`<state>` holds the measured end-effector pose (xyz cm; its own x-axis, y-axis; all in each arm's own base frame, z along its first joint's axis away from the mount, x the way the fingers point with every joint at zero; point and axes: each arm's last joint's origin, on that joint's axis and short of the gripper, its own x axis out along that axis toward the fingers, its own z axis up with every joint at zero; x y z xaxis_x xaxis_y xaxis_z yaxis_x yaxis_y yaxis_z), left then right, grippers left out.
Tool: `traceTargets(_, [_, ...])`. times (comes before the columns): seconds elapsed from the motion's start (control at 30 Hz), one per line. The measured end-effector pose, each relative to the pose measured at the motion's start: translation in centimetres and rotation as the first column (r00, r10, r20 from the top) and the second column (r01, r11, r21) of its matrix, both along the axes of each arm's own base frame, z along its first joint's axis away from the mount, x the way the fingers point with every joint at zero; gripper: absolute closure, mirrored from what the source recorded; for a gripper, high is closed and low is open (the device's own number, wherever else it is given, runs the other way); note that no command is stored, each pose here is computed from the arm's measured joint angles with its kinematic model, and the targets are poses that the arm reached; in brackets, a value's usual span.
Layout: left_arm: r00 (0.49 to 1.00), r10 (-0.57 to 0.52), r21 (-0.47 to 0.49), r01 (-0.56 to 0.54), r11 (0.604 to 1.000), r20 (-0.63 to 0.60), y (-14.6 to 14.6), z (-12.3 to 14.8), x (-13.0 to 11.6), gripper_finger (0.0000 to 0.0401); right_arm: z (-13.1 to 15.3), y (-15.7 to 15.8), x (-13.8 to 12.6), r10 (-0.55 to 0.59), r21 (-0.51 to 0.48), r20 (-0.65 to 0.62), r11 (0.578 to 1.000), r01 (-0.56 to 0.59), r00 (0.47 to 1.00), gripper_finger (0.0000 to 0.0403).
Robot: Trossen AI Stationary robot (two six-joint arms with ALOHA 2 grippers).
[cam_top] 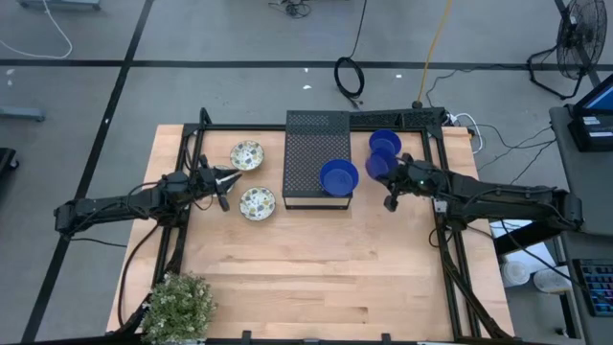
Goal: Pick & Place Mini bowls
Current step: Stack the bottom blue bowl on the blue bowl on the shelf
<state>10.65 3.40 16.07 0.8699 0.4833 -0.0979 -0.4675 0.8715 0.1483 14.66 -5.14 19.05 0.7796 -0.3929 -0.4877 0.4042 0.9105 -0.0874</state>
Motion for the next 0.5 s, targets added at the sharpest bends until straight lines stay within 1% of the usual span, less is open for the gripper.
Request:
traceTargets(0.37, [1.000,0.000,0.000,0.000,1.000,0.000,0.0,0.0,0.0,0.0325,2.0,-0.3,0.8,0.051,-0.144,0.176,0.989,-0.025,0.983,0.0402])
traceTargets(0.5, [1.000,0.000,0.000,0.000,1.000,0.000,0.0,0.0,0.0,0.0325,2.7,-0.3,1.0,0.059,-0.174,0.240,0.985,-0.016,0.969,0.0402])
